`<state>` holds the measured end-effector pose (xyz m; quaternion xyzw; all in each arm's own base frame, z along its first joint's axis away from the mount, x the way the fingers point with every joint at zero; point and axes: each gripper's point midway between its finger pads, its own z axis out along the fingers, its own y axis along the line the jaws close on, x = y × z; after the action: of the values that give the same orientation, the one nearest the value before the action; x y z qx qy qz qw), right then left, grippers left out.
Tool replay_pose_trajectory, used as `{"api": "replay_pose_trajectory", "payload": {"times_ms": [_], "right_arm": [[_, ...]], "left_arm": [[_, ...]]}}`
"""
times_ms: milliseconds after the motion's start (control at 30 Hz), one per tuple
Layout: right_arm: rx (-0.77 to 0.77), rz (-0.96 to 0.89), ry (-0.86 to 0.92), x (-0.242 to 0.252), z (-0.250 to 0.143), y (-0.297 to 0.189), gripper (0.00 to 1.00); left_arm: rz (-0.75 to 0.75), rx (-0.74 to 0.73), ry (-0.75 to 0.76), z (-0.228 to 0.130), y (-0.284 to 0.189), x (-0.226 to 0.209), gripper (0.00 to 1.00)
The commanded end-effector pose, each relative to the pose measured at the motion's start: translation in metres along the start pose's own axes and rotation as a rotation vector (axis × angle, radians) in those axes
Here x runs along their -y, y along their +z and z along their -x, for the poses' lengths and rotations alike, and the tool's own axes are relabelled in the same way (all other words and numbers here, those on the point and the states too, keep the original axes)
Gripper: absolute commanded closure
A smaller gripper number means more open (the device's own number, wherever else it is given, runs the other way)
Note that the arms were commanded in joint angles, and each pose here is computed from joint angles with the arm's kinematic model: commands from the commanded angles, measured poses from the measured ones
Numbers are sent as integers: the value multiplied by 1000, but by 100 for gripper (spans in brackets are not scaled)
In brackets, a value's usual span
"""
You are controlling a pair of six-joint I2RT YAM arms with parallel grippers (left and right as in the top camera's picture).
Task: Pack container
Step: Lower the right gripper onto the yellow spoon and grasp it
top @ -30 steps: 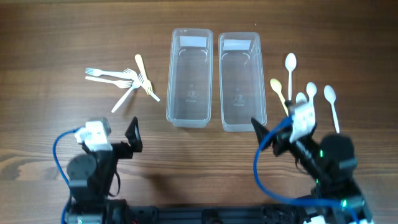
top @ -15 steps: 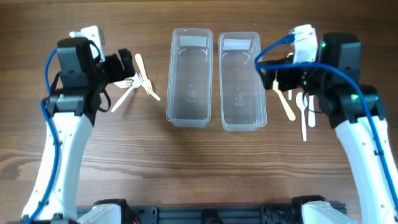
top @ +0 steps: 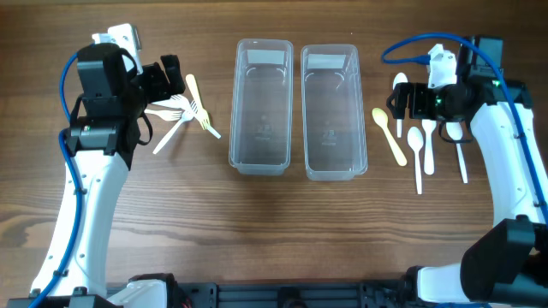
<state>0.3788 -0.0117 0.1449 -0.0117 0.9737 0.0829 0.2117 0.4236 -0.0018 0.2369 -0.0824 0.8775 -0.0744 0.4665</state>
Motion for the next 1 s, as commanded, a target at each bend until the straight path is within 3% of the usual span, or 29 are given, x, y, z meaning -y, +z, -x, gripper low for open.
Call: {"api": "replay_pose_trajectory", "payload": {"times_ms": [0,133,267,433,600,967], "right_arm": [[-87,-108,-40,22,-9,13,0],[-201,-71,-36,17,-28,46,5],[-290,-50,-45,10,-44,71,20],[-338,-50,-56,8,-54,86,22],[-384,-49,-55,9,-64,100,36],[-441,-115,-98,15,-76,119,39]], "left_arm": [[0,13,-4,8,-3,0,0],[2,5,-5,6,-3,-1,0],[6,-14,-6,1,-3,-2,0],[11,-41,-9,-6,-3,-3,0],[13,-47,-9,-8,-2,-3,0],[13,-49,-9,-8,-2,-4,0]]}}
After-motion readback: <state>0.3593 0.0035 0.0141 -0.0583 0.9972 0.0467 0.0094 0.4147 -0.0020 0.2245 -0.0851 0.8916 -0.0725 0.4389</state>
